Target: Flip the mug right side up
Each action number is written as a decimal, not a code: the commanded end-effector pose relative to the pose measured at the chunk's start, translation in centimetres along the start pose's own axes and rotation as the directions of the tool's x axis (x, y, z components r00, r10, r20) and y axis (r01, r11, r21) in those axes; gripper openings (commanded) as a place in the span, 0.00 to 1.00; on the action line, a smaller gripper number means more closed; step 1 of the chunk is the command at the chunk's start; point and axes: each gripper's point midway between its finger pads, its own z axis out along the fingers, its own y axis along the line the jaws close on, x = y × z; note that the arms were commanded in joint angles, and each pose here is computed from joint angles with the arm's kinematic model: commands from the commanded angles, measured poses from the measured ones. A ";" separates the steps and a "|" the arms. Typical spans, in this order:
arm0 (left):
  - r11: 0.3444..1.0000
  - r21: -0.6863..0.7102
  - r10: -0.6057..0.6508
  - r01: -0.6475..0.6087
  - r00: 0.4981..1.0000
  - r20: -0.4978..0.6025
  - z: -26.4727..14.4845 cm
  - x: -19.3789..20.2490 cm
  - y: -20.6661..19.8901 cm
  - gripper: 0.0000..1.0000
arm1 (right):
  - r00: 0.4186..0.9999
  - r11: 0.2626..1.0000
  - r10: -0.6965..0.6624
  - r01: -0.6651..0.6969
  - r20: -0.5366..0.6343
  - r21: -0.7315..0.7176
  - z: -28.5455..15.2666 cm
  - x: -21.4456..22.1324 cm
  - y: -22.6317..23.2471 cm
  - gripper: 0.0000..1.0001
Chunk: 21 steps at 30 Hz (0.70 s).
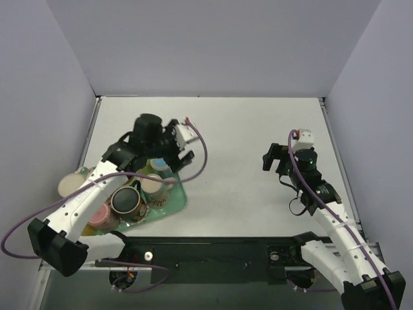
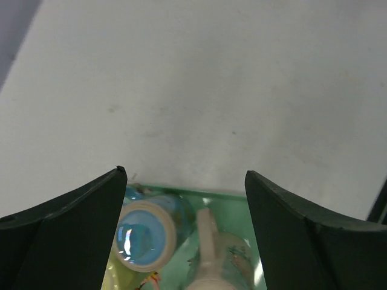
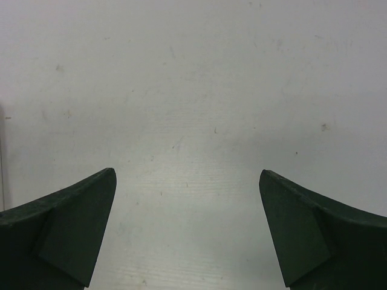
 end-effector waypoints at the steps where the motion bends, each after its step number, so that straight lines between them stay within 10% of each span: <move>1: 0.964 0.173 0.264 -0.204 0.823 -0.503 -0.9 10.3 -6.3 0.87 | 0.999 0.999 0.008 -0.010 -0.046 -0.046 -1.0 0.8 0.9 1.00; 8: 0.954 0.079 0.265 -0.289 0.690 -0.674 2.3 13.0 -4.4 0.78 | 0.997 1.000 -0.015 0.013 -0.081 -0.025 -0.9 2.6 0.2 1.00; 13: 0.980 0.034 0.189 -0.198 0.854 -0.485 1.7 9.8 -5.8 0.78 | 0.999 0.997 -0.023 0.025 -0.032 0.070 -0.7 2.9 -1.8 1.00; 16: 0.984 -0.171 0.021 -0.054 0.981 -0.191 -1.0 4.6 -2.1 0.89 | 0.998 0.992 -0.015 0.008 0.061 0.128 -1.0 1.8 -3.1 1.00; 21: 0.976 -0.218 -0.029 -0.007 0.986 -0.162 -3.9 5.9 0.2 0.89 | 0.995 0.987 -0.023 0.007 0.100 0.160 -1.8 1.0 -3.8 1.00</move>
